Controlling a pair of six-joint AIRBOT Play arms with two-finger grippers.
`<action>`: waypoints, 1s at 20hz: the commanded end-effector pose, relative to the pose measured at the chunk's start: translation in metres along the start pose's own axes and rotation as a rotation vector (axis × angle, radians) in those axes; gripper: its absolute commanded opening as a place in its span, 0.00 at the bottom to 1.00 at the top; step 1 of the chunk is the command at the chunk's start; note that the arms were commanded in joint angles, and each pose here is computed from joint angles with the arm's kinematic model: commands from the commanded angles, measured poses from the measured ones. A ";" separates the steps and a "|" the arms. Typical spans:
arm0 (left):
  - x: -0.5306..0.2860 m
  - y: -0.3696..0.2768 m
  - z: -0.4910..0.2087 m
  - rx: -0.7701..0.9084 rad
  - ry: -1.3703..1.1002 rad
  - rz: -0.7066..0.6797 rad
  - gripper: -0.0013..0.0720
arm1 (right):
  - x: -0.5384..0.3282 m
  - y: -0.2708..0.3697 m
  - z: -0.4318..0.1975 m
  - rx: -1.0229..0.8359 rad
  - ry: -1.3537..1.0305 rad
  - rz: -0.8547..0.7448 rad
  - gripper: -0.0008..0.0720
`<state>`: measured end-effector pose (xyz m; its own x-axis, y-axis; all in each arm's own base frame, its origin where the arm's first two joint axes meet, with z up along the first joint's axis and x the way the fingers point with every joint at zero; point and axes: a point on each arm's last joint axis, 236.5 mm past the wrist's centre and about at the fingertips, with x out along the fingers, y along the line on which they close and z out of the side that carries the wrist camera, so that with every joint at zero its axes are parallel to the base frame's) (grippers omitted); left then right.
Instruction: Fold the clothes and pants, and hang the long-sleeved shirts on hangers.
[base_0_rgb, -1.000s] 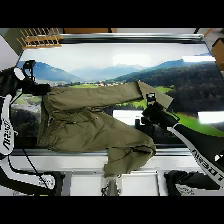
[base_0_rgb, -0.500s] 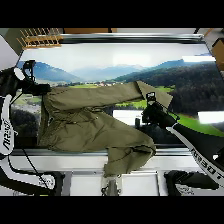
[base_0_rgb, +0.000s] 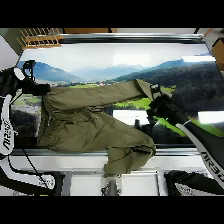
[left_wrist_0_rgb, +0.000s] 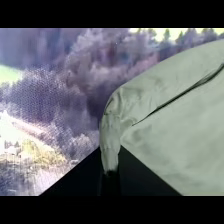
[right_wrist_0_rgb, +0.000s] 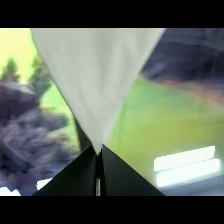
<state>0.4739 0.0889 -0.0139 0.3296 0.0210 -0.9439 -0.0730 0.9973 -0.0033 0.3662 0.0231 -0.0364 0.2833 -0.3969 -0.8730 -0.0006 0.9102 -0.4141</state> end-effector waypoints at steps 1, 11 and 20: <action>-0.005 -0.003 -0.021 0.001 0.086 -0.012 0.04 | -0.050 -0.086 0.022 -0.020 -0.048 -0.041 0.02; -0.142 -0.002 0.015 0.046 -0.240 0.019 0.04 | -0.150 -0.294 -0.058 0.471 -0.112 -0.235 0.02; -0.094 0.007 0.051 0.034 -0.307 0.032 0.04 | -0.063 -0.287 -0.024 0.433 -0.003 -0.209 0.02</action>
<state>0.4683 0.0898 0.1041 0.5639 0.0524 -0.8242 -0.0489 0.9983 0.0300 0.2990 -0.2068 0.1565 0.2444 -0.5832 -0.7747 0.4644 0.7717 -0.4345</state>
